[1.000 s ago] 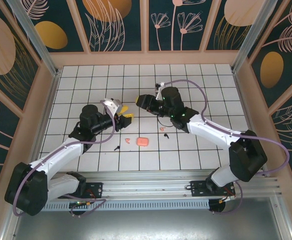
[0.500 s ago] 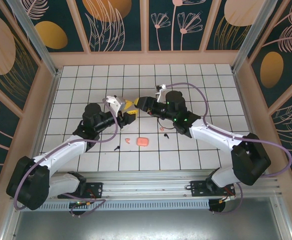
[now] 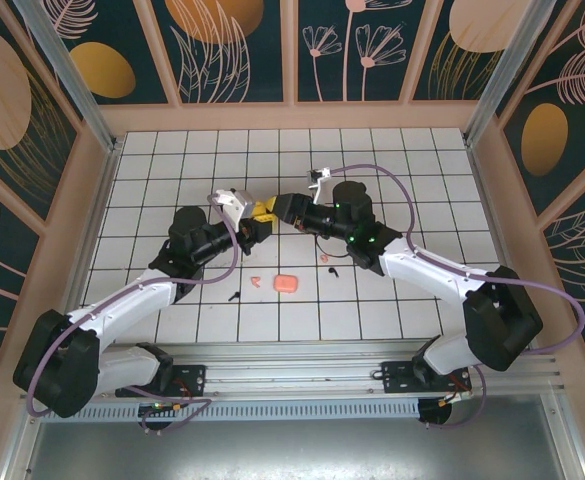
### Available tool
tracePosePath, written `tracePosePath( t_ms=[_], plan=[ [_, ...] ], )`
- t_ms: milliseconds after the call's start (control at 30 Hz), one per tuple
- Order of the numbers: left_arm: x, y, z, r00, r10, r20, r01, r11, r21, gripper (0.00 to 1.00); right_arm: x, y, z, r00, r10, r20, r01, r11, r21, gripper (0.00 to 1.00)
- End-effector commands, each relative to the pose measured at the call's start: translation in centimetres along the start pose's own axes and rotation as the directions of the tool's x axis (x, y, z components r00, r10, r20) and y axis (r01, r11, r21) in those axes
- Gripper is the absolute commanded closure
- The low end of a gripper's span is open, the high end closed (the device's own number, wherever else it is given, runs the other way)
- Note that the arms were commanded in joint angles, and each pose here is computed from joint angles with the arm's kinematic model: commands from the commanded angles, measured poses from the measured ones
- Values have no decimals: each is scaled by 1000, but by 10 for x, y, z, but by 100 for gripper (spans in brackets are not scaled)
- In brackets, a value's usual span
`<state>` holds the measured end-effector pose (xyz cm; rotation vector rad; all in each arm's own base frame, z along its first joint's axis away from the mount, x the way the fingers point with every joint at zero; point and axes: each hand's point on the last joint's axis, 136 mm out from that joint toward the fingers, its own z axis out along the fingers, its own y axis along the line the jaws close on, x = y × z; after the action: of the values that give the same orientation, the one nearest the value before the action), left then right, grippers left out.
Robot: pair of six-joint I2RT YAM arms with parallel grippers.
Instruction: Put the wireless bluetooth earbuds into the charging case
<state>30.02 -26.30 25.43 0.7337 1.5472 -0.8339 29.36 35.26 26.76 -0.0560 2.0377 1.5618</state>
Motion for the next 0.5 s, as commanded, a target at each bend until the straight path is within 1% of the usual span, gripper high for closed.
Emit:
tracePosePath(
  t_ms=[0, 100, 167, 267, 400, 467],
  plan=[
    [-23, 5, 0, 999, 19, 49, -17, 999, -32, 76, 5, 21, -7, 1000, -24, -11, 23, 998, -61, 53],
    [-23, 3, -1, 999, 22, 44, -21, 999, -28, 79, 3, 22, -10, 999, -36, 1, 36, 998, -57, 52],
    [-24, 0, -1, 999, 18, 46, -18, 1000, -11, 82, 1, 24, -12, 999, -51, 16, 52, 997, -56, 50],
    [-24, -3, -1, 999, 3, 53, -4, 1000, 13, 84, -3, 26, -19, 995, -85, 45, 87, 995, -42, 41],
    [-27, -10, -2, 998, -7, 67, 4, 999, 49, 85, -16, 25, -35, 981, -166, 105, 164, 986, 19, 26],
    [-27, -13, -2, 998, -3, 65, -1, 998, 65, 85, -25, 29, -48, 963, -223, 149, 219, 975, 43, 23]
  ],
)
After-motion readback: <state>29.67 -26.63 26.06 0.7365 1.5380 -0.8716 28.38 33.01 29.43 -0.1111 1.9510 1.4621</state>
